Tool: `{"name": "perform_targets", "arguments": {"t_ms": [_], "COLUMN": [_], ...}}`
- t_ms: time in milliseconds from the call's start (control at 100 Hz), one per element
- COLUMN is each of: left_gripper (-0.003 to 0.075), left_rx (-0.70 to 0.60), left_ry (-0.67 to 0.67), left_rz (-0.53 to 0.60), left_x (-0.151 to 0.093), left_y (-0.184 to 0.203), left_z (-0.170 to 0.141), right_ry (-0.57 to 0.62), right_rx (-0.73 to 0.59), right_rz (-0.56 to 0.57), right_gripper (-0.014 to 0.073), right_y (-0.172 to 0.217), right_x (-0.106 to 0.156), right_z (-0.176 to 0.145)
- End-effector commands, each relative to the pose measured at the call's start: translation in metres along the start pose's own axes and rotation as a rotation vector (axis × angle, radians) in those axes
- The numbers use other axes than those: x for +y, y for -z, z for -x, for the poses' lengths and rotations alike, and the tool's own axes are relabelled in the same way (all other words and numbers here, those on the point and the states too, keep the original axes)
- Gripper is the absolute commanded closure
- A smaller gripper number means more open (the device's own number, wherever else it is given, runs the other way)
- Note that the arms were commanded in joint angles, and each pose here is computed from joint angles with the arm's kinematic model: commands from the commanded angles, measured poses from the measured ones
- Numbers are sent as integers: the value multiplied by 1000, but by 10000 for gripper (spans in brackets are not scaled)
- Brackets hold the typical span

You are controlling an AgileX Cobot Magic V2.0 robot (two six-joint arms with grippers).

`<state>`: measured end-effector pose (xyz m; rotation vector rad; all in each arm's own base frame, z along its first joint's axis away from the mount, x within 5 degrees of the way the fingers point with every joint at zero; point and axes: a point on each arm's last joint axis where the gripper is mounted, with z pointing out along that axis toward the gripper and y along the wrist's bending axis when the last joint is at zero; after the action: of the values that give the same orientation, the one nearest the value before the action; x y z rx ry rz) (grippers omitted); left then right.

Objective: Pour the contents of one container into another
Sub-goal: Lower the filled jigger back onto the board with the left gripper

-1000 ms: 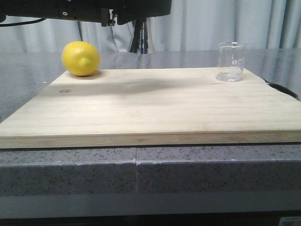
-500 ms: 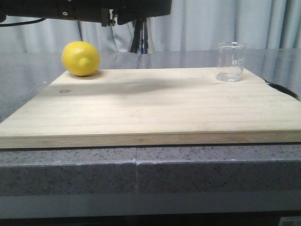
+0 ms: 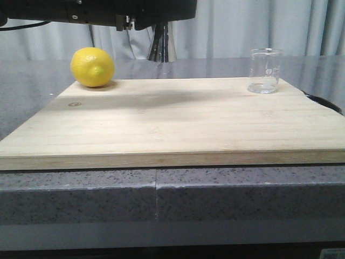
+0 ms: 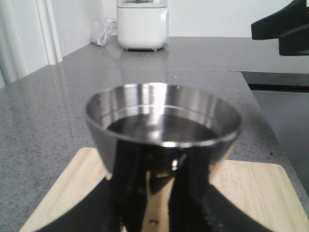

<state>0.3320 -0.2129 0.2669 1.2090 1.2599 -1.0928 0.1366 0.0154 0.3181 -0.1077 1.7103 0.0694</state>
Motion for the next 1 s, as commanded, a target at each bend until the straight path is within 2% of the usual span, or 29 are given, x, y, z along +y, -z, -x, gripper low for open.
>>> {"name": "perform_targets", "arguments": {"t_ms": [0, 320, 990], "left_gripper": [515, 515, 515], "left_rx": [-164, -139, -82], "left_ry": [-26, -2, -41], "left_rz": [-53, -48, 34], "left_x": [-7, 1, 9], "left_y": [1, -5, -4], "left_z": [32, 10, 4], "right_ry": [22, 22, 22], "right_rx": [-113, -113, -120], "right_rz": [-3, -3, -2], "right_gripper": [50, 50, 50], "right_y": [3, 3, 3], "right_x": [-1, -1, -1], "right_z": [16, 16, 17]}}
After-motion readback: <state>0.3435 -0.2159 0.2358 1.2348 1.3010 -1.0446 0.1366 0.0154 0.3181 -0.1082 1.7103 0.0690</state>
